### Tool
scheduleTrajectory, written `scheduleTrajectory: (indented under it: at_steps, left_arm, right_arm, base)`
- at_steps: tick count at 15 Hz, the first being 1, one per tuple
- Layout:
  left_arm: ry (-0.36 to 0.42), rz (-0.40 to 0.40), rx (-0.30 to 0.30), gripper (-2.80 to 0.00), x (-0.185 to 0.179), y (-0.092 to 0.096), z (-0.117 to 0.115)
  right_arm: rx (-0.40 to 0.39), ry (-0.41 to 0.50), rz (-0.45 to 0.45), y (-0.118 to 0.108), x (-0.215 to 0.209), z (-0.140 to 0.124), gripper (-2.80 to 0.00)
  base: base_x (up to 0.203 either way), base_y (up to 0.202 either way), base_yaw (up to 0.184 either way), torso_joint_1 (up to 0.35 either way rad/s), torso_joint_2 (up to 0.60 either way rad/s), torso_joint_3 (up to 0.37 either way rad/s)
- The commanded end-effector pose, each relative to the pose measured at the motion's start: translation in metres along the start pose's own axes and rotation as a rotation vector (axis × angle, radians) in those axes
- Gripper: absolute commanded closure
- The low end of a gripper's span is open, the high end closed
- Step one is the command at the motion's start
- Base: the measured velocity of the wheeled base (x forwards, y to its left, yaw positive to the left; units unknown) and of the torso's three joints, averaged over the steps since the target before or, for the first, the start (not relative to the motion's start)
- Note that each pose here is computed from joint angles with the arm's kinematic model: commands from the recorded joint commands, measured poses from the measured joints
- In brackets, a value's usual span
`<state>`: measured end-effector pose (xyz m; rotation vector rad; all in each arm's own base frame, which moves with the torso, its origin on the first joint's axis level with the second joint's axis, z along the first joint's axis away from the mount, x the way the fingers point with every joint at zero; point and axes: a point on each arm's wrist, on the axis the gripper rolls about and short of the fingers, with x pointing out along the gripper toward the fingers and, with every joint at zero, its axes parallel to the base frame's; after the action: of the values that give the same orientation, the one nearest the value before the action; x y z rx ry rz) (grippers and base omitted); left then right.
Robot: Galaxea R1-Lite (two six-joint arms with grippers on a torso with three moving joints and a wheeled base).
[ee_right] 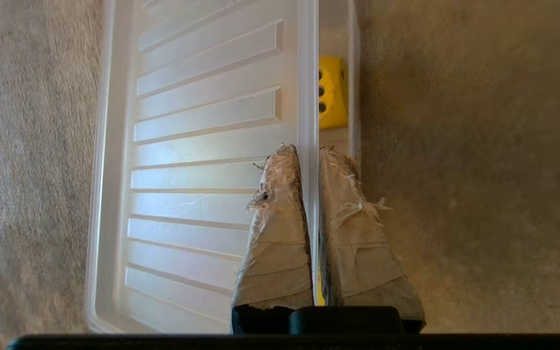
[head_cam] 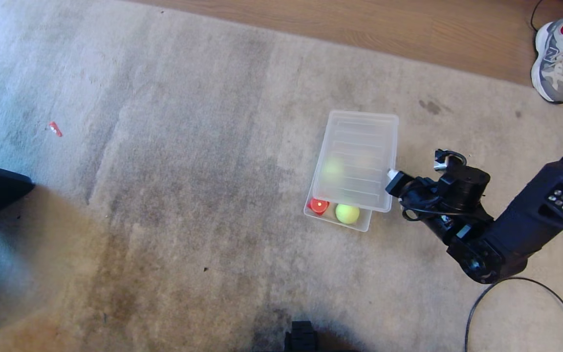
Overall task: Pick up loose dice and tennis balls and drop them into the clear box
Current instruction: Close the lid
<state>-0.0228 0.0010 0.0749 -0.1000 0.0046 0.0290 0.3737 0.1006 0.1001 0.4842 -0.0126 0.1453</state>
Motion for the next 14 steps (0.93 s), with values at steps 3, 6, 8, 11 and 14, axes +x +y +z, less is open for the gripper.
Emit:
scheduleTrajectory:
  at_steps: [3, 6, 8, 11, 14]
  left_arm:
    - [0.0, 0.0, -0.001, 0.0, 0.0, 0.0, 0.0]
    - [0.0, 0.0, -0.001, 0.0, 0.0, 0.0, 0.0]
    - [0.0, 0.0, -0.001, 0.0, 0.0, 0.0, 0.0]
    - [0.0, 0.0, -0.001, 0.0, 0.0, 0.0, 0.0]
    - [0.0, 0.0, -0.001, 0.0, 0.0, 0.0, 0.0]
  right_arm:
    - [0.009, 0.039, 0.011, 0.0, 0.009, -0.032, 0.0]
    - [0.0, 0.06, 0.008, -0.001, 0.009, -0.042, 0.0]
    - [-0.001, 0.073, 0.013, 0.001, 0.008, -0.045, 0.0]
    - [-0.009, 0.098, 0.001, -0.004, 0.009, -0.056, 0.0]
    - [-0.016, 0.116, -0.024, -0.012, 0.01, -0.065, 0.0]
  base:
    - [0.0, 0.0, 0.0, 0.0, 0.0, 0.0]
    - [0.0, 0.0, 0.0, 0.0, 0.0, 0.0]
    - [0.0, 0.0, 0.0, 0.0, 0.0, 0.0]
    - [0.0, 0.0, 0.0, 0.0, 0.0, 0.0]
    - [0.0, 0.0, 0.0, 0.0, 0.0, 0.0]
